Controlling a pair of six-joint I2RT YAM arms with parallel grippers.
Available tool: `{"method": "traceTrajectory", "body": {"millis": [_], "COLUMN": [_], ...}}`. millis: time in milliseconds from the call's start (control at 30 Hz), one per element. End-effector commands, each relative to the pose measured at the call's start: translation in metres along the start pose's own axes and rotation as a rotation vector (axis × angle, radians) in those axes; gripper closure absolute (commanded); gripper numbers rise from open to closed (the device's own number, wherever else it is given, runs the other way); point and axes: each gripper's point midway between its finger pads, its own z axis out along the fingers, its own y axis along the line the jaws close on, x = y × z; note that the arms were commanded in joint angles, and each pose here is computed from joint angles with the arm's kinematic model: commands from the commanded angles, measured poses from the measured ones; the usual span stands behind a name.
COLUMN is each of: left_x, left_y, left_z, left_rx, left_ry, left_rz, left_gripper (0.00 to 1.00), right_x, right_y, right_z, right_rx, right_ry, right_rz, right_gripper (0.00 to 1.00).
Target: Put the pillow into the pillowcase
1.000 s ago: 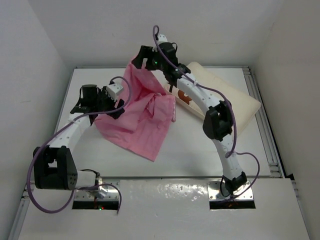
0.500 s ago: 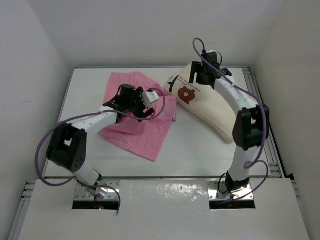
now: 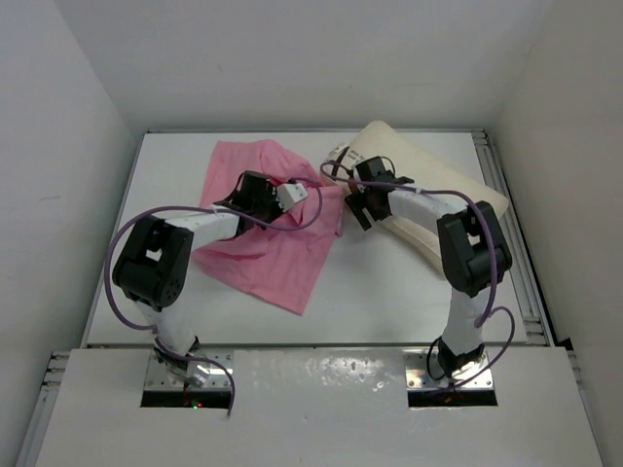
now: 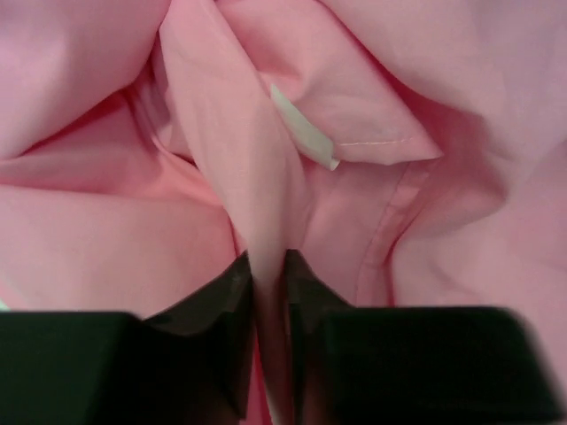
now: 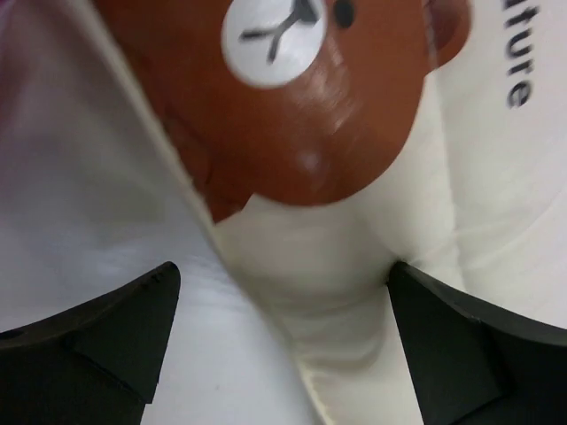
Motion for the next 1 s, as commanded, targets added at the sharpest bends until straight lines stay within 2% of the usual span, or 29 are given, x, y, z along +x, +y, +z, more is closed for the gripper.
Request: {"method": "traceTrajectory", "body": {"millis": [0, 33, 100, 133, 167, 233, 300, 367, 433, 500, 533, 600, 700, 867, 900, 933, 967], "left_x": [-0.014, -0.015, -0.023, -0.024, -0.03, -0.035, -0.05, -0.054, -0.062, -0.068, -0.07, -0.076, -0.085, -0.092, -0.093, -0.093, -0.095], "left_y": [0.011, 0.014, 0.034, 0.043, 0.053, 0.073, 0.097, 0.103, 0.105, 0.107, 0.108, 0.111, 0.114, 0.115, 0.116, 0.115, 0.114], "left_z": [-0.004, -0.006, -0.013, -0.017, -0.02, -0.032, -0.044, -0.052, -0.06, -0.065, -0.067, -0.071, -0.078, -0.079, -0.079, -0.078, -0.078], "left_rx": [-0.021, -0.028, -0.065, -0.08, -0.1, -0.091, -0.091, -0.076, -0.062, -0.054, -0.056, -0.064, -0.069, -0.077, -0.083, -0.082, -0.08], "left_ry": [-0.07, -0.072, -0.095, -0.099, -0.116, -0.122, -0.176, -0.178, -0.19, -0.206, -0.215, -0.243, -0.275, -0.285, -0.288, -0.286, -0.289], "left_rz": [-0.03, -0.044, -0.109, -0.138, -0.186, -0.255, -0.277, -0.282, -0.263, -0.252, -0.257, -0.284, -0.326, -0.308, -0.311, -0.313, -0.307], "left_gripper": [0.95, 1.0, 1.0, 1.0, 1.0, 1.0, 1.0, 1.0, 1.0, 1.0, 1.0, 1.0, 1.0, 1.0, 1.0, 1.0, 1.0], "right_x": [-0.021, -0.031, -0.029, -0.035, -0.037, -0.039, -0.053, -0.058, -0.07, -0.076, -0.082, -0.081, -0.062, -0.028, -0.023, -0.016, -0.01], "right_y": [-0.031, -0.042, -0.047, -0.053, -0.06, -0.07, -0.086, -0.087, -0.093, -0.076, -0.078, -0.054, -0.025, 0.05, 0.062, 0.076, 0.091], "right_z": [0.023, 0.026, 0.037, 0.034, 0.031, 0.015, -0.007, -0.024, -0.063, -0.089, -0.125, -0.169, -0.214, -0.244, -0.244, -0.237, -0.234], "right_rx": [0.13, 0.171, 0.202, 0.212, 0.242, 0.247, 0.25, 0.21, 0.196, 0.102, 0.069, -0.062, -0.181, -0.472, -0.516, -0.569, -0.62], "right_ry": [-0.019, -0.025, -0.002, -0.018, -0.032, -0.088, -0.185, -0.237, -0.336, -0.411, -0.49, -0.596, -0.659, -0.626, -0.612, -0.573, -0.54], "right_rz": [0.031, 0.049, 0.086, 0.107, 0.143, 0.192, 0.249, 0.252, 0.252, 0.216, 0.204, 0.156, 0.107, 0.007, -0.003, -0.022, -0.044], "right_gripper": [0.01, 0.15, 0.46, 0.84, 1.0, 1.0, 1.0, 1.0, 1.0, 1.0, 1.0, 1.0, 1.0, 1.0, 0.97, 0.89, 0.7]}}
